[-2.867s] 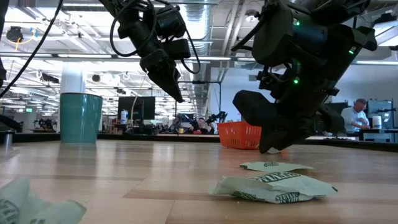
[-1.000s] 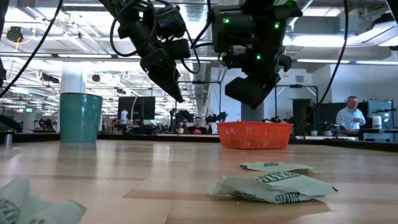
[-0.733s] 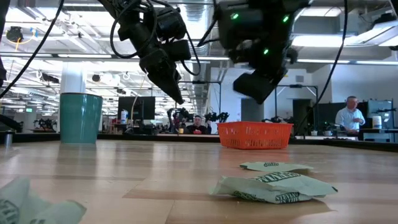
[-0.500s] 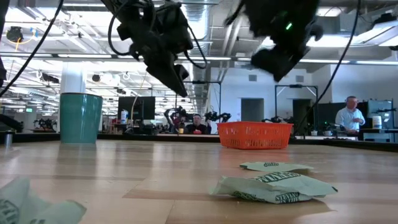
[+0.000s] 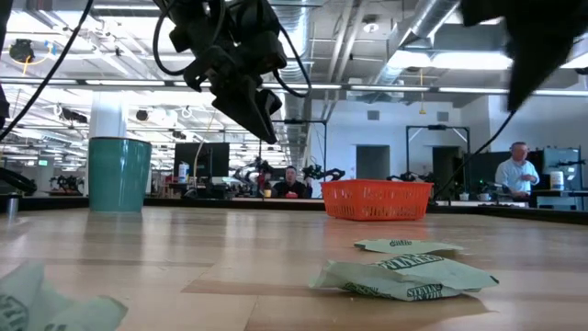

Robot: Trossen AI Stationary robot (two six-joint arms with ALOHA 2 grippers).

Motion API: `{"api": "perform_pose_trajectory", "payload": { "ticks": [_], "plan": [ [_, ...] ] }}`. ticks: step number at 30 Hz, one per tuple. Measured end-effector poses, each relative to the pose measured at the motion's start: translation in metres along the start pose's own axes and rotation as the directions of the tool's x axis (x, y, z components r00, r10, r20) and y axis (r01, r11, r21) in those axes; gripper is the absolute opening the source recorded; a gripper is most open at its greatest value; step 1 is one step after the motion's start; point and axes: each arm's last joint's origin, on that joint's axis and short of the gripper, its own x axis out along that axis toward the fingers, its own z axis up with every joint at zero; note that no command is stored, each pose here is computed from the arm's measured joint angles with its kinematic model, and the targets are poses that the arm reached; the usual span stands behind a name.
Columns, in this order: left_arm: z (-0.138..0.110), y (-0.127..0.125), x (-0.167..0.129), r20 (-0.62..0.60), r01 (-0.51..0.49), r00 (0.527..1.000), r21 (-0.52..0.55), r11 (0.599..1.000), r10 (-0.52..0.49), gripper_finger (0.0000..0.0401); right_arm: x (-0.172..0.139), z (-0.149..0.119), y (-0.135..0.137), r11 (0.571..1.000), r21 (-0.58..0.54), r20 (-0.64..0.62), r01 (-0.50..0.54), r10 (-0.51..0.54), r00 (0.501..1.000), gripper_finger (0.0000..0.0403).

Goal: Pick and place Stevia / Truvia into bins
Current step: Put the stevia packet into the orange bin

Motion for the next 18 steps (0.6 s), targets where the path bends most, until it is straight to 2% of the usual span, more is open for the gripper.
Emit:
{"api": "perform_pose_trajectory", "payload": {
  "ticks": [7,11,15,18],
  "plan": [
    [0.001,0.000,0.000,0.006,-0.003,1.000,0.002,1.000,0.003,0.0109,-0.012,-0.035,0.039,0.968,-0.003,0.029,-0.251,0.251,0.968,0.0118],
    [0.001,0.000,0.000,0.006,-0.003,1.000,0.002,1.000,0.003,0.0109,-0.011,-0.056,0.058,0.948,-0.070,-0.006,-0.311,0.311,0.950,0.0118],
    [0.000,0.000,0.000,0.006,-0.003,1.000,0.002,1.000,0.003,0.0109,0.002,-0.078,0.073,0.949,-0.142,-0.051,-0.280,0.276,0.960,0.0118],
    [0.000,0.000,0.000,0.006,-0.003,1.000,0.002,1.000,0.003,0.0109,0.015,-0.089,0.081,0.961,-0.144,-0.075,-0.237,0.228,0.971,0.0118]
  ]
}}
